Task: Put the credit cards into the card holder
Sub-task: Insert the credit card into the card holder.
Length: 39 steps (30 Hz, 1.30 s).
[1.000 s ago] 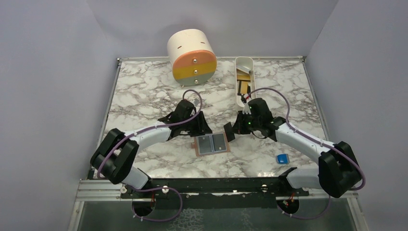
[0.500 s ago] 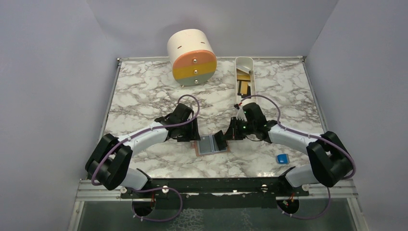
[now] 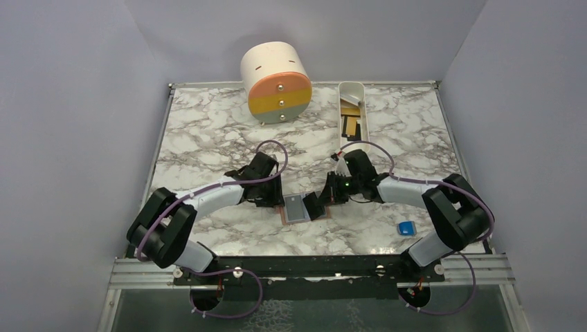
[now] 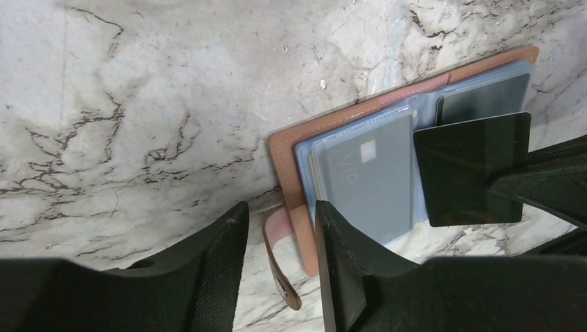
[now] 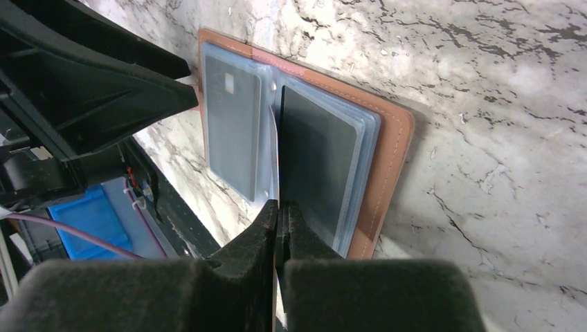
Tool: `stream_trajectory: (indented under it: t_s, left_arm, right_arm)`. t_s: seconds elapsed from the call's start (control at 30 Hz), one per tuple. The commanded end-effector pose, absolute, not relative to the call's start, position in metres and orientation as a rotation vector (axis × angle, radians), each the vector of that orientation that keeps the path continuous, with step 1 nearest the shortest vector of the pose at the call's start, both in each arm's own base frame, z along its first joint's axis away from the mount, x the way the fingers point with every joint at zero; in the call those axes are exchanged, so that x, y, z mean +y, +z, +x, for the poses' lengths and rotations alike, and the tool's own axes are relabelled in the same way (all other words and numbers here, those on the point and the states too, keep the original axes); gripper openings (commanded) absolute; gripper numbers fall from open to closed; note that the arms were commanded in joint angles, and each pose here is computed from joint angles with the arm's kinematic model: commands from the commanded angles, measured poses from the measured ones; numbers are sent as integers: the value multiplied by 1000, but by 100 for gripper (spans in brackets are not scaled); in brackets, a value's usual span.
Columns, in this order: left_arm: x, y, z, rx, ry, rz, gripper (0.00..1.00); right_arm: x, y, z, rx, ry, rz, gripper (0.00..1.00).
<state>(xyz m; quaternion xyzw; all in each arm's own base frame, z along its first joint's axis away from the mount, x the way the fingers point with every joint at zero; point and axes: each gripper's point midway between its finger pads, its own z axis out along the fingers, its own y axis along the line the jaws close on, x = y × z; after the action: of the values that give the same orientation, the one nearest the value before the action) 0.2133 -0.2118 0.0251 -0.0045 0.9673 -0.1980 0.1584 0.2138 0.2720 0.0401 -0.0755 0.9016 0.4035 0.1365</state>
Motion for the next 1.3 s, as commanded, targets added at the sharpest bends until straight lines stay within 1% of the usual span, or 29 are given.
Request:
stream_trajectory:
  t_s: [0.0, 0.27, 0.4, 0.63, 0.73, 0.8, 1.0, 1.27]
  left_arm:
    - [-214, 14, 209, 2783, -602, -11, 41]
    - [-217, 13, 211, 2784, -614, 5, 30]
    - [-216, 10, 208, 2795, -616, 3, 29]
    - [-212, 19, 208, 2797, -602, -7, 41]
    - [-205, 32, 212, 2788, -584, -29, 47]
    - [-202, 38, 211, 2779, -603, -59, 50]
    - [-194, 25, 194, 2841, -608, -107, 52]
    - [-202, 11, 179, 2869, -723, -142, 50]
  right_arm:
    - [277, 39, 212, 2590, 1207, -267, 1]
    - [279, 33, 209, 2595, 1235, -287, 1]
    - [282, 42, 210, 2574, 1252, -288, 1]
    - [276, 62, 222, 2535, 1153, -319, 1]
    - [280, 61, 219, 2531, 1190, -346, 1]
    - [282, 56, 215, 2542, 1230, -357, 1]
    - [285, 46, 214, 2566, 1254, -358, 1]
    - [286, 25, 206, 2613, 1292, -357, 1]
